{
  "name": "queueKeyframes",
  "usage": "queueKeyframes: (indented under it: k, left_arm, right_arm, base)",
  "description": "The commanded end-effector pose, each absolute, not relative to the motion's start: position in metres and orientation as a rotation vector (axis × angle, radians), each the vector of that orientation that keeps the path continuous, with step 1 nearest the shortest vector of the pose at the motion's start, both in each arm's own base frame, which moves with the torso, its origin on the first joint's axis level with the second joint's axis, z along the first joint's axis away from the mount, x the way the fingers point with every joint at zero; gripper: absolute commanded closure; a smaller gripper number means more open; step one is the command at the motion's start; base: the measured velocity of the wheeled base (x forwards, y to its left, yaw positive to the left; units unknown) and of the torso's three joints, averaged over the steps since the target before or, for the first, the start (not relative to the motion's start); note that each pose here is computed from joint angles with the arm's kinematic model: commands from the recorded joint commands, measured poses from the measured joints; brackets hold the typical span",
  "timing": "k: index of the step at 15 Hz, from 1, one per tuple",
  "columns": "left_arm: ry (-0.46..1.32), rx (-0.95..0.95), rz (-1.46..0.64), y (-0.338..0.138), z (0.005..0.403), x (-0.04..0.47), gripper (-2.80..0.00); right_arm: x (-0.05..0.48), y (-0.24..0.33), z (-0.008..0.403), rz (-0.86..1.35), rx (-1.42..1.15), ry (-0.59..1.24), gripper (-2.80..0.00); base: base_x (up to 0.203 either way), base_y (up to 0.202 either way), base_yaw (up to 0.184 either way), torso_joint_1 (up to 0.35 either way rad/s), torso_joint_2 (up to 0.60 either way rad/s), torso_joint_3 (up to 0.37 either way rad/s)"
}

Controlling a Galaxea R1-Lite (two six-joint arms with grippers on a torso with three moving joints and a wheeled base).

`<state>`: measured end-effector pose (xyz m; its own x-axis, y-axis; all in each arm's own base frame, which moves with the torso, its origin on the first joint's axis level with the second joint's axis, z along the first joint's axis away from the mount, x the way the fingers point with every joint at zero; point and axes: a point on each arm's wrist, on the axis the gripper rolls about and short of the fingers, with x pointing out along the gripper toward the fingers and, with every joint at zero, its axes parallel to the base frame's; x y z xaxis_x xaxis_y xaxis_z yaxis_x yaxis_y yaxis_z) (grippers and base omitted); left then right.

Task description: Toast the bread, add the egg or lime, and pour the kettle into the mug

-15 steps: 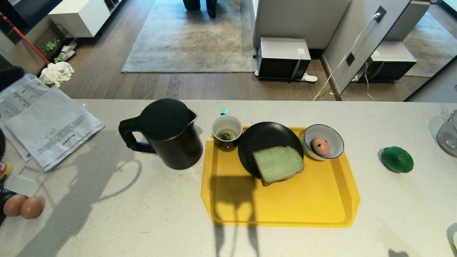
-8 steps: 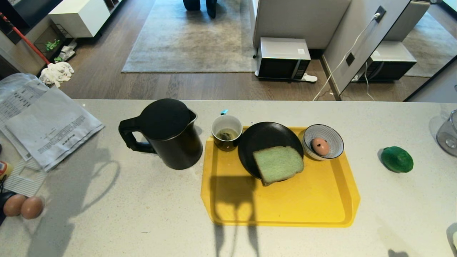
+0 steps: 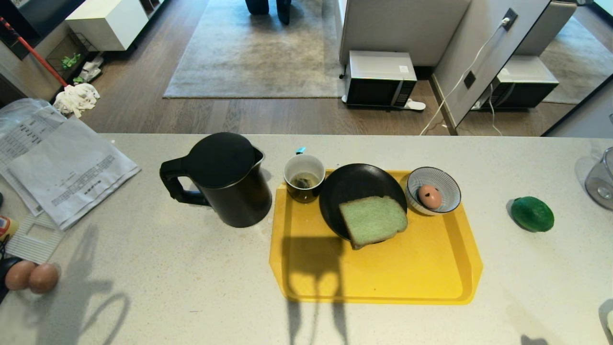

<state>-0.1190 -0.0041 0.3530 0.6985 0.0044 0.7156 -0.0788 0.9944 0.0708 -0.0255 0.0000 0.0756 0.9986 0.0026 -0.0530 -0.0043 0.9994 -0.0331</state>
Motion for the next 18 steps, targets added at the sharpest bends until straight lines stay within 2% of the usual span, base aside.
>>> queueKeyframes:
  k: [1,4,9,13,18]
  left_arm:
    - [-0.933,0.116,0.044,-0.007,0.335,-0.166,0.00]
    - [-0.978,0.128,0.033,-0.005,0.324,-0.186,0.00]
    - [-0.862,0.129,0.016,-0.002,0.271,-0.195,0.00]
    - [-0.687,0.128,0.009,-0.002,0.242,-0.152,0.00]
    - [-0.469,0.136,0.002,-0.001,0.184,-0.078,0.00]
  right_arm:
    - [-0.025,0.000,0.076,0.004,-0.034,0.054,0.00]
    - [-0.025,0.000,0.076,0.004,-0.034,0.054,0.00]
    - [-0.025,0.000,0.076,0.004,-0.034,0.054,0.00]
    - [-0.025,0.000,0.076,0.004,-0.034,0.054,0.00]
    - [-0.025,0.000,0.076,0.004,-0.034,0.054,0.00]
  base:
    - [0.000,0.000,0.000,0.000,0.00,0.000]
    - [0.000,0.000,0.000,0.000,0.00,0.000]
    - [0.000,0.000,0.000,0.000,0.00,0.000]
    - [0.000,0.000,0.000,0.000,0.00,0.000]
    - [0.000,0.000,0.000,0.000,0.00,0.000]
